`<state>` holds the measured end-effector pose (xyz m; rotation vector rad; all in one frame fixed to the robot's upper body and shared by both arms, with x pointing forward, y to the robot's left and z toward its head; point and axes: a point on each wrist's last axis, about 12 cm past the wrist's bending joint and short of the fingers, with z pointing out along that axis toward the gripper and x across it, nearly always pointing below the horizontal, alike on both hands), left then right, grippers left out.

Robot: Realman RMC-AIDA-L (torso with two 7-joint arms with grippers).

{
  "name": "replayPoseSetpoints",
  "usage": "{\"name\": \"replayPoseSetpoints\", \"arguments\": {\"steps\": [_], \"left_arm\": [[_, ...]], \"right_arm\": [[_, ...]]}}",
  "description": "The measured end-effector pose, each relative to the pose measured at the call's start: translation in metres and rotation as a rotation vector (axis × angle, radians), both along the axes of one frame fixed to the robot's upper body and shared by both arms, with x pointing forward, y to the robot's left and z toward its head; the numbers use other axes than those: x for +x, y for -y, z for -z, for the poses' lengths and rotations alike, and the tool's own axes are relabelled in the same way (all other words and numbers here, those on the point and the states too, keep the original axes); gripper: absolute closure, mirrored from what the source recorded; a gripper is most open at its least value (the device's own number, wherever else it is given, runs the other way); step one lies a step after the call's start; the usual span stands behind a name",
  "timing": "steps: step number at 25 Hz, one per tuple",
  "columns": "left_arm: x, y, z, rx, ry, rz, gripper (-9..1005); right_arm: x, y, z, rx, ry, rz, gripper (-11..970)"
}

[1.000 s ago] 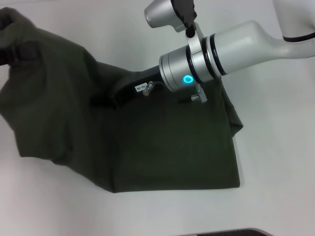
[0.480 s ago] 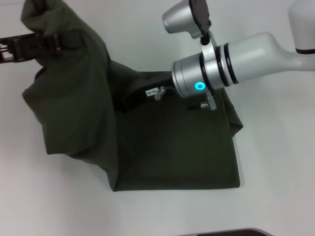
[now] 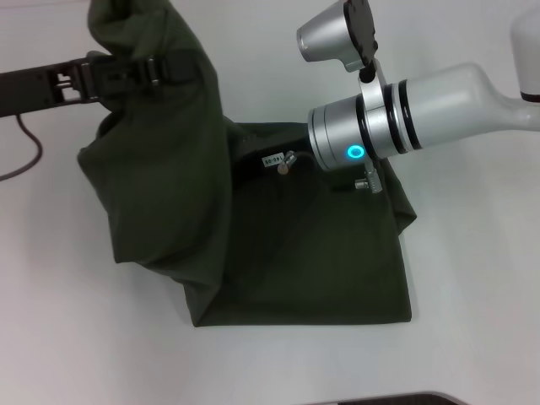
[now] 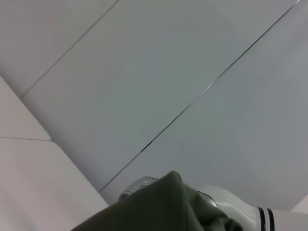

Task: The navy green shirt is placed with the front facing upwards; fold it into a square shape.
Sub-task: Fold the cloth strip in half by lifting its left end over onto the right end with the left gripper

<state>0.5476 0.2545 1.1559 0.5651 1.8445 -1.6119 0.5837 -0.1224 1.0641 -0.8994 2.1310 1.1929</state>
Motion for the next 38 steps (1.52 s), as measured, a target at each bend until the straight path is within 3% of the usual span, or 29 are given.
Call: {"name": "replayPoseSetpoints", "arguments": {"steps": [12, 17, 31, 38], "left_arm": [[-0.001, 0.028, 0.015, -0.050, -0.035, 0.055, 884], [0.001, 0.039, 0.019, -0.051, -0.048, 0.077, 883], [0.007, 0.055, 0.030, -0.050, -0.060, 0.045, 881], [0.012, 0.063, 0.041, -0.033, -0.071, -0.001, 880]], "right_arm": [[-0.001, 0.003, 0.002, -0.003, -0.003, 0.008, 923], [-0.004, 0.015, 0.008, 0.007, -0.016, 0.046, 923], [-0.028, 0.111, 0.015, 0.118, -0.016, 0.276, 923], [-0.038, 0.153, 0.007, 0.176, 0.025, 0.395, 924]]}}
